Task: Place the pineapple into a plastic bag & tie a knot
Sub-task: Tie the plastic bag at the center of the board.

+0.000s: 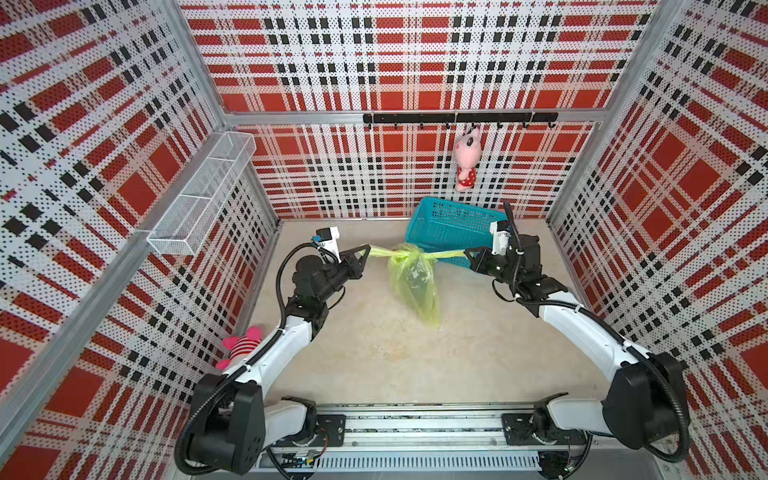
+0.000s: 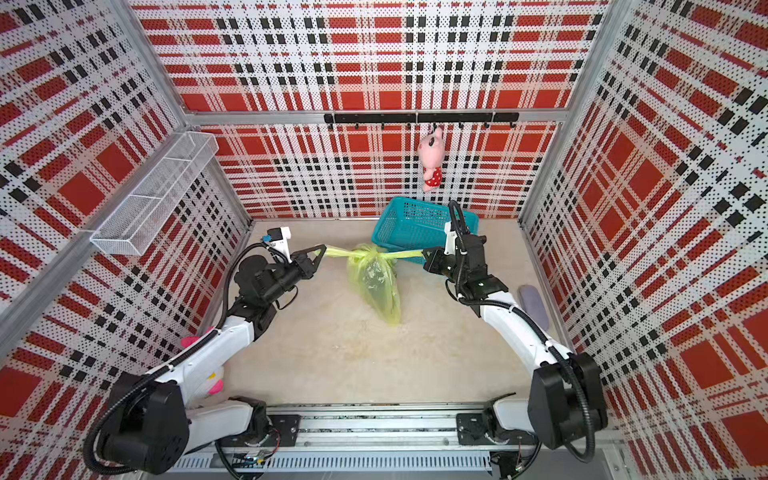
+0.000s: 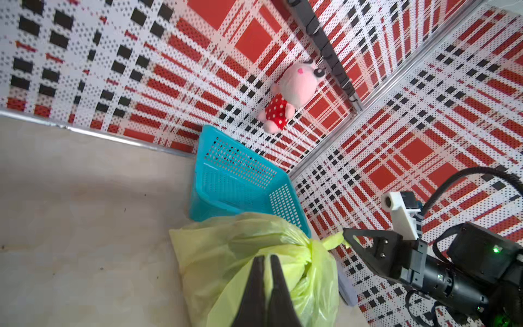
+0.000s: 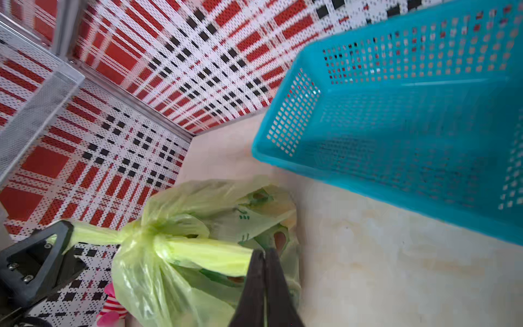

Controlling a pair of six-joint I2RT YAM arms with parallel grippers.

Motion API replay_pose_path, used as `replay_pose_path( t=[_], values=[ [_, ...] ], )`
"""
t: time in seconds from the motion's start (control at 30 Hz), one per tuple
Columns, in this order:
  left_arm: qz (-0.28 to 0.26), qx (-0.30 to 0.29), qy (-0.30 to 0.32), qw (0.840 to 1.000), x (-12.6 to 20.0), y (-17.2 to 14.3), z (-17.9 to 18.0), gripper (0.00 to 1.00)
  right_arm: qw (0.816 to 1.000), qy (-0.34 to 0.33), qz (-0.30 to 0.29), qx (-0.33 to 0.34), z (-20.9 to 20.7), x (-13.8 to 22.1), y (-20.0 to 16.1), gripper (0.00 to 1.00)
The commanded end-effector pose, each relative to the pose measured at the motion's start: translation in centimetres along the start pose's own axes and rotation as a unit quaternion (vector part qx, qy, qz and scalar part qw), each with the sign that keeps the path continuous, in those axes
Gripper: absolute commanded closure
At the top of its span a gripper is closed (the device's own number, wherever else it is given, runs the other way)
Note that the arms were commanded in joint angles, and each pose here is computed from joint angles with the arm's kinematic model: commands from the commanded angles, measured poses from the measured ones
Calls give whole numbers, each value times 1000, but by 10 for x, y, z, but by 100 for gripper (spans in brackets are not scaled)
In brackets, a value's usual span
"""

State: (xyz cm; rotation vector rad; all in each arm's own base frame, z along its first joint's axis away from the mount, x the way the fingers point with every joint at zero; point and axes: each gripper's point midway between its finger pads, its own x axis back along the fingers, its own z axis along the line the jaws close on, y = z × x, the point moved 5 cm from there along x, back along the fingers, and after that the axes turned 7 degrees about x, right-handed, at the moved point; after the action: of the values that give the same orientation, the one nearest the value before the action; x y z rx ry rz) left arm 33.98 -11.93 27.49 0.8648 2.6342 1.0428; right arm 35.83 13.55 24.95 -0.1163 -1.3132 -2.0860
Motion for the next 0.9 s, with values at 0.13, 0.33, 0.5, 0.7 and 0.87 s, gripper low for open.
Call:
replay_pose_path(
  t=[0.13, 0.33, 0.5, 0.7, 0.87],
  values=[
    [-68, -1, 128, 989, 18, -8, 67, 100, 977, -203, 21, -60, -99, 14, -44, 100],
    [-45, -12, 146, 988, 2, -19, 78, 100, 979, -191, 31, -72, -105, 5, -51, 100],
    [-22, -45, 89, 995, -16, -21, 47, 100, 997, -54, -8, -48, -65, 4, -28, 100],
    [-11, -78, 32, 996, -24, -21, 12, 99, 995, 86, -34, 30, -12, 15, 3, 98],
    [-21, -85, 16, 996, -21, -13, 0, 78, 989, 128, -46, 59, 10, 25, 18, 79]
  ],
)
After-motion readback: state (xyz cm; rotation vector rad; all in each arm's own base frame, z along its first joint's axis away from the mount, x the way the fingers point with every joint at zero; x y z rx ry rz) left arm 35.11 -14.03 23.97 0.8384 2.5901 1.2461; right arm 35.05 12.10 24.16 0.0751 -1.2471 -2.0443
